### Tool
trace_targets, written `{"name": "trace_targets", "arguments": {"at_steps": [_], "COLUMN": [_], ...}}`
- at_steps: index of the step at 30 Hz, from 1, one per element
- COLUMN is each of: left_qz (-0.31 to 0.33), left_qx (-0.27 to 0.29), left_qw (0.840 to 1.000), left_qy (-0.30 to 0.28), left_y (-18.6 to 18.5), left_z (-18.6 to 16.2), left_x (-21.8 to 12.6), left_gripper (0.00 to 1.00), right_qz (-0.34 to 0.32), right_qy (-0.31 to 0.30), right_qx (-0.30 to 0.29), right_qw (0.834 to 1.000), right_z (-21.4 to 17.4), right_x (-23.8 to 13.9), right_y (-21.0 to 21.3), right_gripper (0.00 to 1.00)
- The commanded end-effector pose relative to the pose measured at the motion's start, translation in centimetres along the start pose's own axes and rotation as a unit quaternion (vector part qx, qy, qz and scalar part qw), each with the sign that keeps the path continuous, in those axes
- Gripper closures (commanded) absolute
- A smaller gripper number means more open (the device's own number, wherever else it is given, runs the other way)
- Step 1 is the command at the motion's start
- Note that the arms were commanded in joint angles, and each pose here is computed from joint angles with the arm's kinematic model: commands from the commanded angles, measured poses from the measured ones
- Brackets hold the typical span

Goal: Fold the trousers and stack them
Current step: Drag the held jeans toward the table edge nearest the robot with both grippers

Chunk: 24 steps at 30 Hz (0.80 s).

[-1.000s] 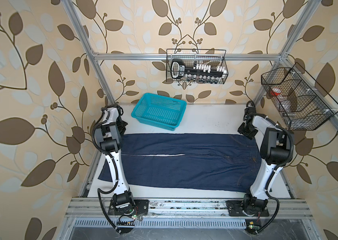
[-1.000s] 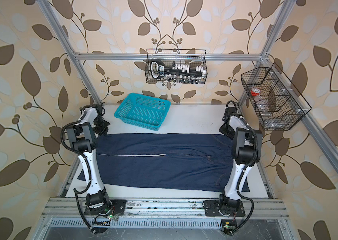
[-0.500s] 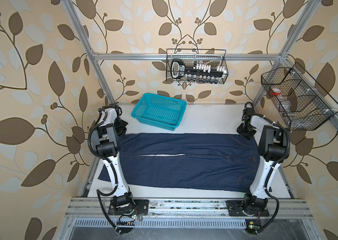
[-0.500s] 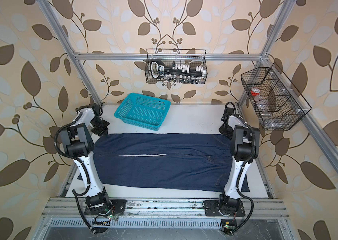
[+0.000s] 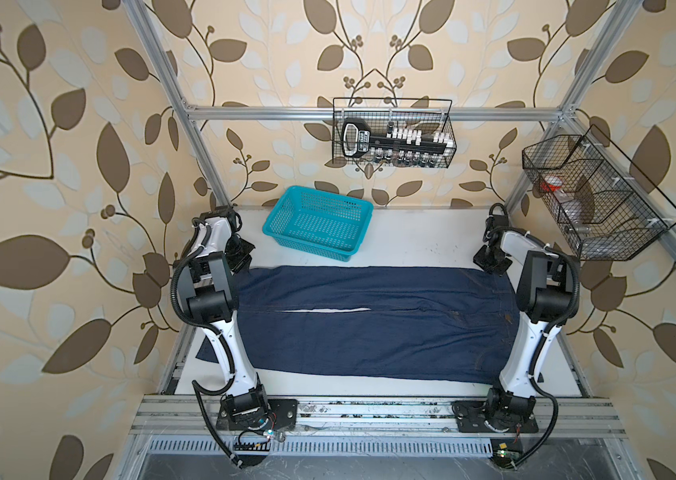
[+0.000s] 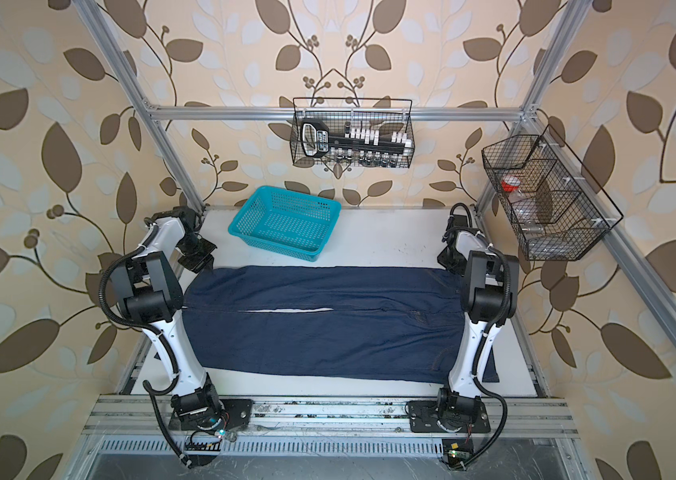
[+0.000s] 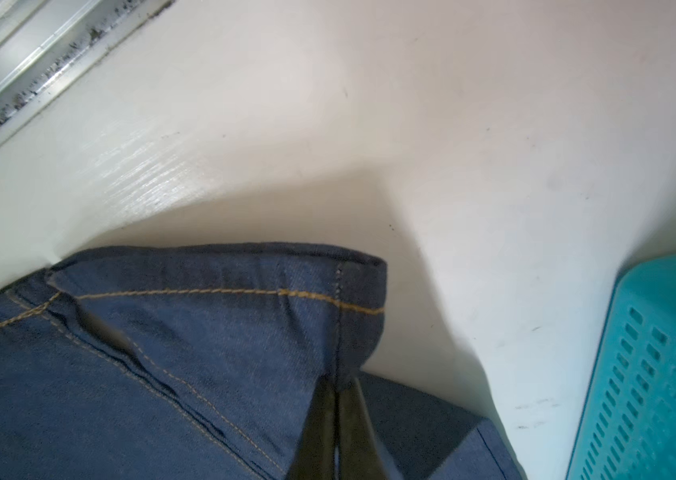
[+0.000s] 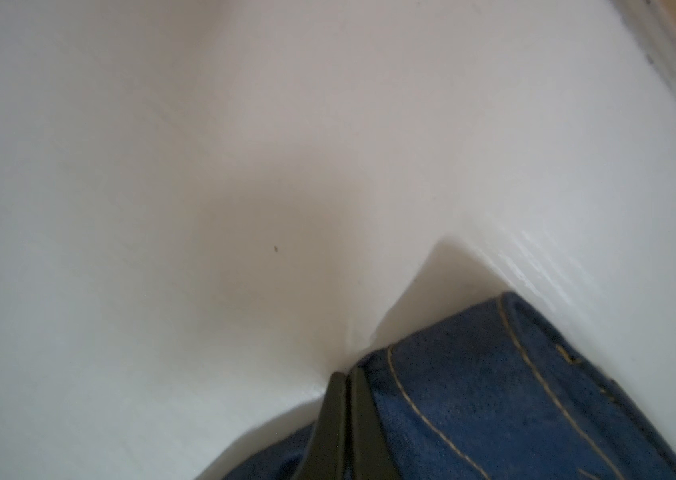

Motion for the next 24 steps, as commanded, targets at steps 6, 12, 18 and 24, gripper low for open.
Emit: {"name": "trace_targets", "arguments": {"at_steps": [6, 12, 18, 24], "left_qz": [-0.027, -0.018, -0.025, -0.042], "left_qx": [0.016, 0.017, 0.018, 0.005], "left_qw": [0.999, 0.997, 0.995, 0.992], "left_qy": [-0.043, -0.076, -0.096, -0.122], "left_y": [-0.3, 0.9, 1.1, 1.5], "left_z": [0.9, 0.9, 1.4, 3.2], "left_x": [-5.5, -8.0, -9.5, -12.4], "left_gripper": [1.00, 1.00, 1.00, 1.00], "right_qz": [0.049, 0.109, 0.149, 0.189], "right_qy": [-0.036, -0.071, -0.105, -0.134], "right_qx": [-0.010, 0.004, 0.005, 0.016], "right_qw": [0.998, 0.991, 0.983, 0.973], "right_z": [1.7, 2.3, 2.8, 4.5], "right_x": [-4.8, -9.7, -12.7, -16.2], "right_y": [1.0, 1.6, 2.2, 2.7], "right_gripper": [1.00, 1.00, 1.00, 1.00]}}
Point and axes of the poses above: each gripper's point midway between its finger pads, its own x axis out along the fingers, its own y axis along the line the jaws close on, z = x × y, the point moved 1 cm from there along -x, back along the fingers, and after that the axes turned 2 degrees about x, right-handed, at the moved point
